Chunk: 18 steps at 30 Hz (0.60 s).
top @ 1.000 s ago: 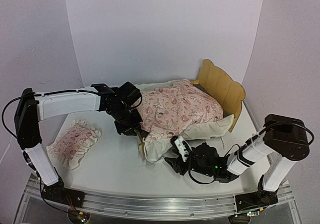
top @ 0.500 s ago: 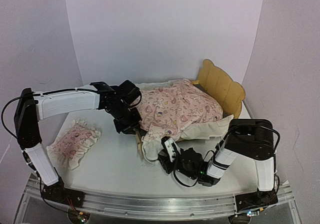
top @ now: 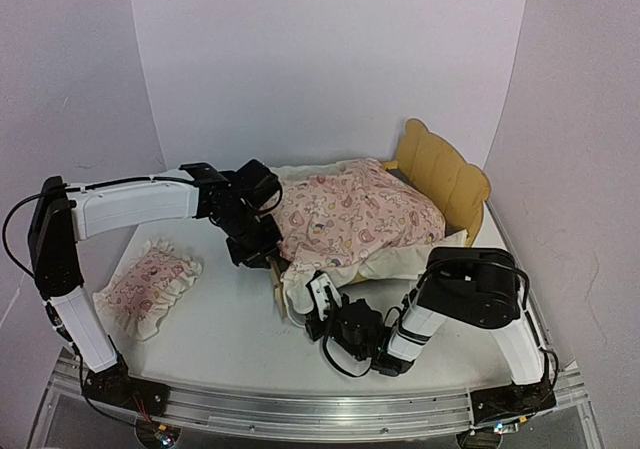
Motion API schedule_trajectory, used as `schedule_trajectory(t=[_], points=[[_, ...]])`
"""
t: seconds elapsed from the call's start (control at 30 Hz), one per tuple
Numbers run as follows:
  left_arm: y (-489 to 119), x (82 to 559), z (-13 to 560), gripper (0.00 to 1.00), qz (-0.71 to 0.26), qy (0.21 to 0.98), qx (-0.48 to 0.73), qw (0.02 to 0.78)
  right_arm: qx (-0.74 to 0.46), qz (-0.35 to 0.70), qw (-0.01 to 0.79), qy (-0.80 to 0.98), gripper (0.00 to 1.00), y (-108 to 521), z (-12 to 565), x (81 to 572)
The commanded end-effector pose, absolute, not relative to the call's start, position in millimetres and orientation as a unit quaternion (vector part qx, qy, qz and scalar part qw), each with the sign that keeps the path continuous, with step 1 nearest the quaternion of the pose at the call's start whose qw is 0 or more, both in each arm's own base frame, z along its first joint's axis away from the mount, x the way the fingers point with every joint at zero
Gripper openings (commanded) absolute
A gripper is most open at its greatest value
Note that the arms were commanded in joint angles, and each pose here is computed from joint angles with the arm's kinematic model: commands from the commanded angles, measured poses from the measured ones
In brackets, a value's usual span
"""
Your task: Set up the pet bed
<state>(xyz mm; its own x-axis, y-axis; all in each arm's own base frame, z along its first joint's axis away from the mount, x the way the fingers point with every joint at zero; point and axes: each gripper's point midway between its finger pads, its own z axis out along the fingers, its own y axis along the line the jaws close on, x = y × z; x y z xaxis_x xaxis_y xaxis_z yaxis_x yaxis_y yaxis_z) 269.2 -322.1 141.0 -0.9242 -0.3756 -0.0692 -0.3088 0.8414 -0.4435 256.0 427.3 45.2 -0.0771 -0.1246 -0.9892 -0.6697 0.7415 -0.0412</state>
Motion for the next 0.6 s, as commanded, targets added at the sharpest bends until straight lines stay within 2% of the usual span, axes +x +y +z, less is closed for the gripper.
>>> schedule_trajectory(t=[0.0, 0.1, 0.2, 0.27, 0.37, 0.57], points=[[-370.6, 303.8, 322.5, 0.0, -0.471, 0.846, -0.125, 0.217, -0.26, 0.225, 0.644, 0.683, 0.17, 432.1, 60.3, 262.0], [-367.0, 306.4, 313.5, 0.0, -0.461, 0.849, -0.13, 0.223, -0.266, 0.245, 0.631, 0.686, 0.08, 420.1, 70.1, 248.6], [-375.1, 308.1, 298.0, 0.0, -0.465, 0.851, -0.113, 0.217, -0.312, 0.287, 0.56, 0.712, 0.01, 413.1, 66.7, 218.7], [-374.0, 311.7, 282.0, 0.0, -0.45, 0.858, -0.111, 0.223, -0.354, 0.287, 0.472, 0.755, 0.0, 404.4, 46.6, 196.2], [-360.9, 316.9, 262.0, 0.0, -0.416, 0.867, -0.117, 0.249, -0.393, 0.307, 0.383, 0.778, 0.0, 398.7, 31.6, 166.9], [-344.1, 322.5, 220.5, 0.0, -0.364, 0.882, -0.111, 0.278, -0.391, 0.286, 0.307, 0.819, 0.0, 387.8, 11.7, 154.6]])
